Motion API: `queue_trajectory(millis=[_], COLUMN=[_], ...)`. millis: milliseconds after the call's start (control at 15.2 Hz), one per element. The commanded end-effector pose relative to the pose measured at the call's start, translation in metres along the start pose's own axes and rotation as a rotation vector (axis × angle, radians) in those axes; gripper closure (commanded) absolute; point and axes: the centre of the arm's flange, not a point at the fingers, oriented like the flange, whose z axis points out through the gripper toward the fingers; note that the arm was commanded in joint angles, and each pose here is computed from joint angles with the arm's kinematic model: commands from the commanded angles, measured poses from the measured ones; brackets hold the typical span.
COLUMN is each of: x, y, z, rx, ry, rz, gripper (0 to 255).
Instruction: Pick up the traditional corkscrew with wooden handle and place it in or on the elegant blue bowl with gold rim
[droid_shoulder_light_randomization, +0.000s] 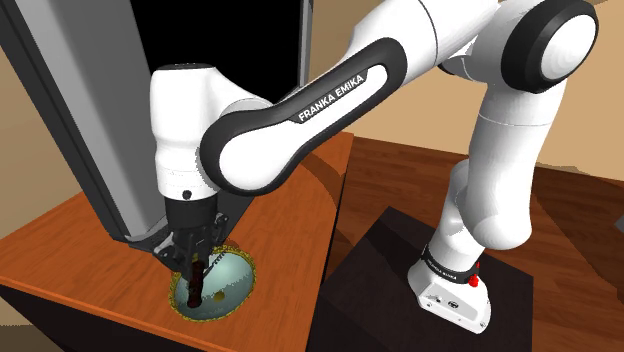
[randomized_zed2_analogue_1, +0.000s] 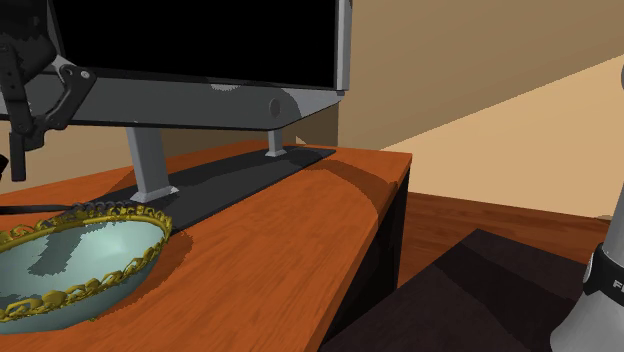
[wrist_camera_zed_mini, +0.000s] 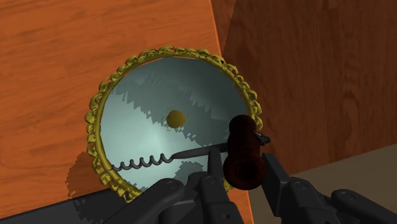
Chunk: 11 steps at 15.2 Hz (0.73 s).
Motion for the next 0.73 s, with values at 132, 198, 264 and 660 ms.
queue_trajectory(millis=[132,198,264,660], x=[0.000,0.000,0.000,0.000], y=[0.000,0.000,0.000,0.000], z=[0.000,0.000,0.000,-0.050], rx=[0.000,0.000,0.000,0.000], ry=[0.000,0.000,0.000,0.000], rz=[0.000,0.000,0.000,0.000], gripper=[0,0,0,0])
